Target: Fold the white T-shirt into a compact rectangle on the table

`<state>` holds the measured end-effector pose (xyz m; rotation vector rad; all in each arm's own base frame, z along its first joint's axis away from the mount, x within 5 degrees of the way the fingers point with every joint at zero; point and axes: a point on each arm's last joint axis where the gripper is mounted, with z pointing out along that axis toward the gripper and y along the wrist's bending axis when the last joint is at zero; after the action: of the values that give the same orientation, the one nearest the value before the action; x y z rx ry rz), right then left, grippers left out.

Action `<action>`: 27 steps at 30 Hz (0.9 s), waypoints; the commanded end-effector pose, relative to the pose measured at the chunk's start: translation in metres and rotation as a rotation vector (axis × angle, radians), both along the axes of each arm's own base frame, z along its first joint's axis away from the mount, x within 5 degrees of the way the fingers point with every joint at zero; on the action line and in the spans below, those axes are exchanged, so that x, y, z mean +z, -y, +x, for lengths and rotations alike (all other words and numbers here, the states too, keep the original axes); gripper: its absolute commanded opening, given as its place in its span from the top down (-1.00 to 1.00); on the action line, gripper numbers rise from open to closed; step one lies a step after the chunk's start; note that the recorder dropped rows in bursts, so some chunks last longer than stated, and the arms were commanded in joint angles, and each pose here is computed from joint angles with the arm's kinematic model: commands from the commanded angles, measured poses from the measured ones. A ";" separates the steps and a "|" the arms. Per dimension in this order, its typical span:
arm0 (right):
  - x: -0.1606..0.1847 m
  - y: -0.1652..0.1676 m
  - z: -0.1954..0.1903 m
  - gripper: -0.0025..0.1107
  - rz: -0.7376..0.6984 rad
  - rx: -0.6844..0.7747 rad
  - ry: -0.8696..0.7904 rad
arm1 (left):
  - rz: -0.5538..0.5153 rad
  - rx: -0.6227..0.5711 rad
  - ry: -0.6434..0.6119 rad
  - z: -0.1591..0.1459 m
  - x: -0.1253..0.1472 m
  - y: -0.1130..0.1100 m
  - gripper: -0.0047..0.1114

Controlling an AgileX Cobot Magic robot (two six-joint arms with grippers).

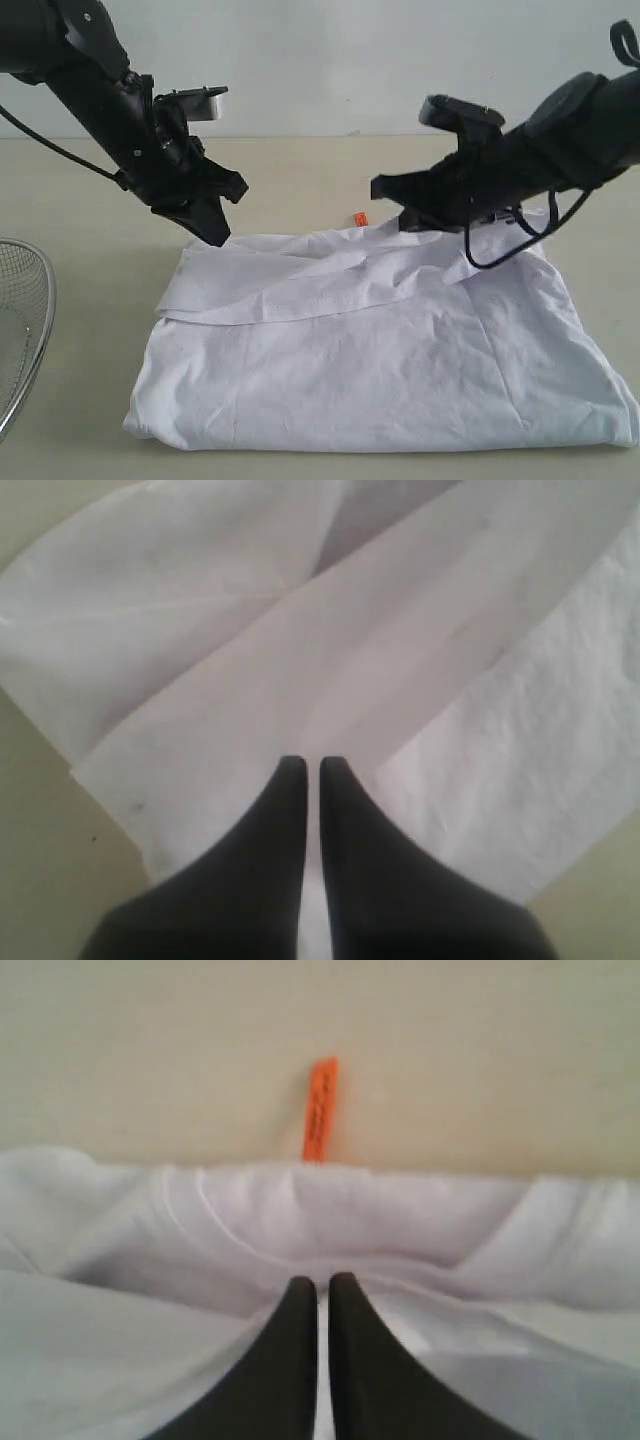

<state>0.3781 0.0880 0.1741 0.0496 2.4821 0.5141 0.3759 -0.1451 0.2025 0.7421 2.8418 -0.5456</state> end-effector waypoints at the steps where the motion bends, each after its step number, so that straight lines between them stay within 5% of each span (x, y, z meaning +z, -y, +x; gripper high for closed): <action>1: 0.021 -0.004 0.014 0.96 0.024 0.024 0.050 | -0.005 -0.009 -0.039 -0.005 0.006 -0.001 0.84; 9: 0.014 -0.005 -0.002 0.96 -0.080 0.199 -0.096 | -0.010 -0.015 -0.030 -0.008 0.016 -0.002 0.84; 18: 0.026 0.044 -0.012 0.96 -0.041 0.079 -0.222 | -0.014 -0.013 -0.013 -0.009 0.023 -0.003 0.84; 27: -0.019 0.072 -0.042 0.96 -0.032 -0.065 -0.332 | -0.017 -0.003 0.009 -0.007 0.023 -0.003 0.84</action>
<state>0.3440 0.0210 0.1651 0.1539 2.8165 0.5081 0.3673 -0.1431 0.2191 0.7723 2.8476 -0.5643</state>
